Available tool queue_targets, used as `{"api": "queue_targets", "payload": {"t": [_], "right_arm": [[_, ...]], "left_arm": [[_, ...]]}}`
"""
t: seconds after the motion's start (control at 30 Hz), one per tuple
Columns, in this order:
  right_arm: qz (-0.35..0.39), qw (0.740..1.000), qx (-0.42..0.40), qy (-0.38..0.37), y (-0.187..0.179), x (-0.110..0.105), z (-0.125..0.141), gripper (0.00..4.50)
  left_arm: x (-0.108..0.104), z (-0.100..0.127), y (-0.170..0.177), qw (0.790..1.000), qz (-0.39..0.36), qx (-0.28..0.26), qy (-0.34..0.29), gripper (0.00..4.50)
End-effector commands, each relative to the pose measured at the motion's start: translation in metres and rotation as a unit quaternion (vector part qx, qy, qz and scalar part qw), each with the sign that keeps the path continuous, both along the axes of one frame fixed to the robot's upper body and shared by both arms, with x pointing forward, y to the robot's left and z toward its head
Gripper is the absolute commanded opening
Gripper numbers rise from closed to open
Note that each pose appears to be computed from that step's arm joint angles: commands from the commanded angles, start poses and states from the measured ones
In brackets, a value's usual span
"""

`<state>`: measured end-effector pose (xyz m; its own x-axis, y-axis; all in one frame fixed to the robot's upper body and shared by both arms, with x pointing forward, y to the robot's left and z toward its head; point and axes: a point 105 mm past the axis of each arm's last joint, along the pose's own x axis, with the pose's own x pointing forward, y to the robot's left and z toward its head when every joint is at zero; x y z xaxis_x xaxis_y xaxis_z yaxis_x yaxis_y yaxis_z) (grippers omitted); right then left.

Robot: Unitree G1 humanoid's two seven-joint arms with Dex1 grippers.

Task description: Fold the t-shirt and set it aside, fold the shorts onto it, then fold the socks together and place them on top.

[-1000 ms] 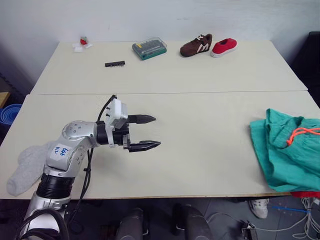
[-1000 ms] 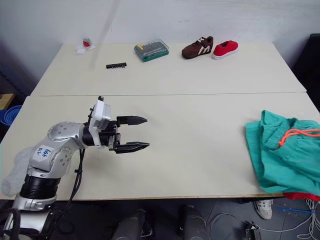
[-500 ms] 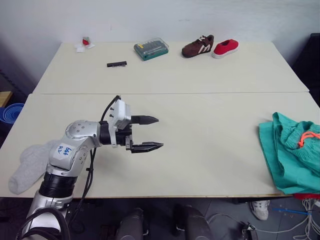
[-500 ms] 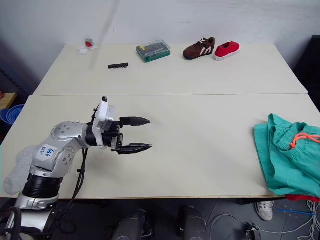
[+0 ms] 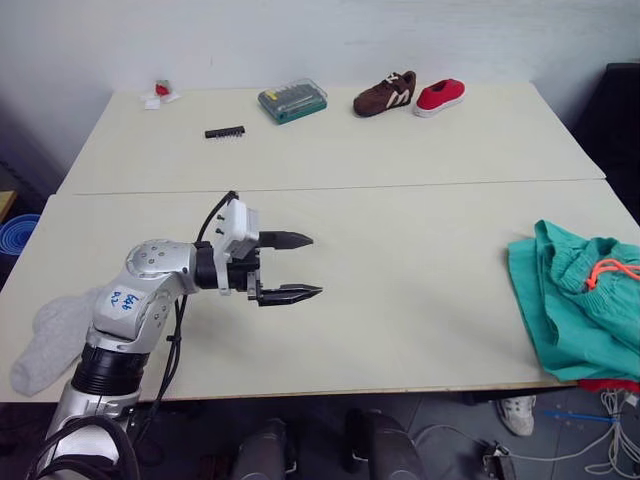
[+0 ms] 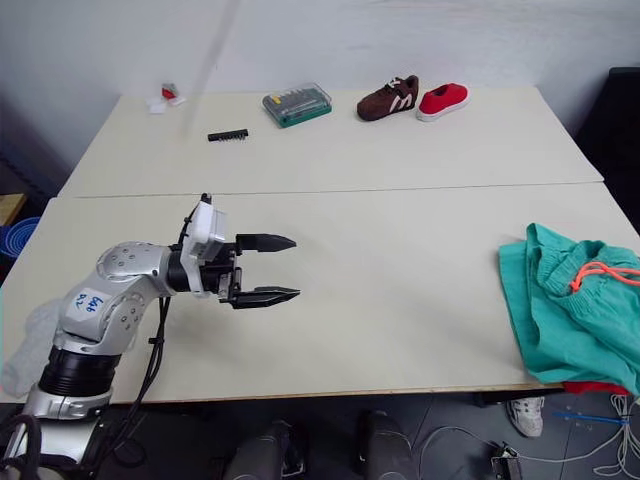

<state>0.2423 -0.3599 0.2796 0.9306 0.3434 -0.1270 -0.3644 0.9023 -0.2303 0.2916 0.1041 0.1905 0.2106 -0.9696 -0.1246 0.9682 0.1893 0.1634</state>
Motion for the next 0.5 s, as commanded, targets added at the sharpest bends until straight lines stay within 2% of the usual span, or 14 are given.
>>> {"api": "queue_targets", "payload": {"t": [0.03, 0.13, 0.2, 0.3, 0.43, 0.5], "right_arm": [[0.219, 0.975, 0.036, 0.02, 0.113, -0.002, -0.009, 4.49], [0.339, 0.938, 0.06, 0.026, 0.18, -0.011, -0.016, 4.49], [0.388, 0.919, 0.063, 0.032, 0.204, -0.018, -0.02, 4.49], [0.444, 0.893, 0.071, 0.031, 0.231, -0.023, -0.023, 4.49], [0.466, 0.88, 0.085, 0.03, 0.241, -0.019, -0.023, 4.49], [0.472, 0.877, 0.084, 0.032, 0.243, -0.018, -0.024, 4.49]], "left_arm": [[-0.001, 0.0, 0.019, 0.999, 0.048, 0.01, -0.009, 4.5], [-0.008, -0.012, 0.033, 0.995, 0.092, 0.034, -0.011, 4.5], [-0.014, -0.02, 0.044, 0.991, 0.124, 0.052, -0.014, 4.5], [-0.025, -0.027, 0.077, 0.974, 0.216, 0.065, -0.017, 4.5], [-0.037, -0.033, 0.141, 0.922, 0.379, 0.076, -0.028, 4.5], [-0.044, -0.034, 0.158, 0.903, 0.419, 0.083, -0.037, 4.5]]}}
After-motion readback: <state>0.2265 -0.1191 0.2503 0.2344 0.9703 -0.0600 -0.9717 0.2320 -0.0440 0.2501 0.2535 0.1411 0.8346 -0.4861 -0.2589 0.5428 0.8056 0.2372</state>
